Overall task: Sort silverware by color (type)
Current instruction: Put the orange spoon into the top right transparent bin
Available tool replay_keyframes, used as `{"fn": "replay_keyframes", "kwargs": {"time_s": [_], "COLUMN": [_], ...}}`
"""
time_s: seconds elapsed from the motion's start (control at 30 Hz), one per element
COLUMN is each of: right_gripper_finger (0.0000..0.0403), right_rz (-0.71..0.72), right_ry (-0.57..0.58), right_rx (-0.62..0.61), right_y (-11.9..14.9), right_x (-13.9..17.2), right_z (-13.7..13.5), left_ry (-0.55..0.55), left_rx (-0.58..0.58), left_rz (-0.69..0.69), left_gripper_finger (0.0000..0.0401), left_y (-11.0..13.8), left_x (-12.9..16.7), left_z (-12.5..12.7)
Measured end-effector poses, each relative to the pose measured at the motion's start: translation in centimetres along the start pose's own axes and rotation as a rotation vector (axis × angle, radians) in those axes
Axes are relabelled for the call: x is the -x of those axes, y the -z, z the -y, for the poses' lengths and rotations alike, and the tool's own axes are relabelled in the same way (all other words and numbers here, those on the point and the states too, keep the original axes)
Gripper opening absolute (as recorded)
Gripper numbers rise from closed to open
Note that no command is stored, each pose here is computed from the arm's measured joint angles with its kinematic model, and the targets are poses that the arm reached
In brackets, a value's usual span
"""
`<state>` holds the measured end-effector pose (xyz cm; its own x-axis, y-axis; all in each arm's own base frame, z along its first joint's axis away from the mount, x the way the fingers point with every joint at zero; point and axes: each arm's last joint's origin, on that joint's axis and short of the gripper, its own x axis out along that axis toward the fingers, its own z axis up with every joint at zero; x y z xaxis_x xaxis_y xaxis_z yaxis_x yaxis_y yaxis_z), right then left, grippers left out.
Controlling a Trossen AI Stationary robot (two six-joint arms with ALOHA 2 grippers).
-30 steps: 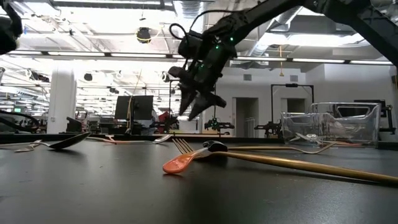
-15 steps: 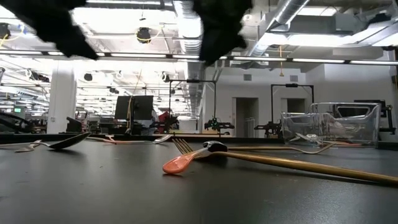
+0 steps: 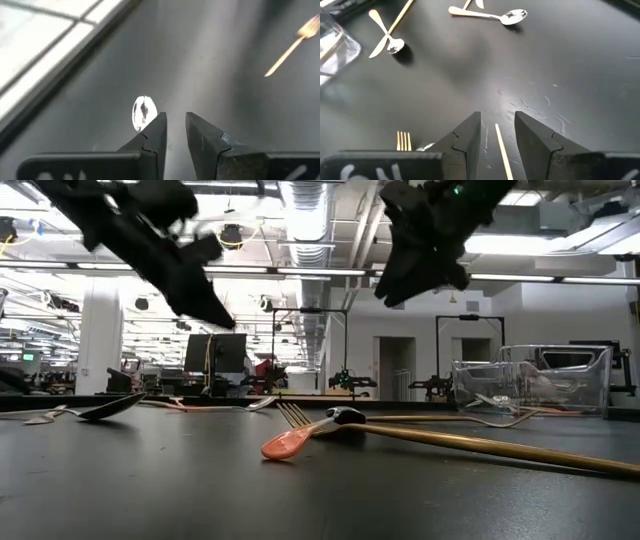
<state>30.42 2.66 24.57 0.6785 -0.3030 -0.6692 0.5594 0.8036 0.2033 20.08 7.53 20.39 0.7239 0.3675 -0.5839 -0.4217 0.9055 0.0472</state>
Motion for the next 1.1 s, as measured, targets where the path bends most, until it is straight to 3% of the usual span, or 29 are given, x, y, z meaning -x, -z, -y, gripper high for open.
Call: {"fn": "replay_keyframes", "kwargs": {"time_s": [0.37, 0.67, 0.8, 0.93, 1.0, 1.1], "right_gripper_finger": [0.014, 0.014, 0.014, 0.014, 0.014, 0.014], "right_rz": [0.037, 0.035, 0.032, 0.043, 0.092, 0.192], "right_ry": [-0.001, -0.001, -0.012, -0.016, 0.012, 0.089], "right_rx": [0.04, 0.044, 0.031, -0.011, -0.049, -0.135], "right_y": [-0.1, 0.0, 0.3, 0.4, 0.3, 0.6], "right_x": [-0.7, -0.9, -0.8, -0.7, -0.6, -1.6], "right_z": [0.7, 0.6, 0.3, 0.0, -0.3, -0.9], "left_ry": [-0.048, -0.11, -0.109, -0.097, -0.092, -0.05], "left_rx": [0.088, 0.052, 0.034, 0.026, 0.025, 0.033], "left_rz": [-0.242, -0.341, -0.346, -0.342, -0.338, -0.308], "left_gripper_finger": [0.0105, 0.0106, 0.0086, 0.0031, 0.0009, 0.0008], "left_y": [3.2, 3.9, 4.0, 3.9, 3.9, 3.7], "left_x": [-6.6, -9.7, -9.9, -9.8, -9.8, -9.9], "left_z": [-2.0, -2.6, -2.6, -2.6, -2.6, -2.3]}}
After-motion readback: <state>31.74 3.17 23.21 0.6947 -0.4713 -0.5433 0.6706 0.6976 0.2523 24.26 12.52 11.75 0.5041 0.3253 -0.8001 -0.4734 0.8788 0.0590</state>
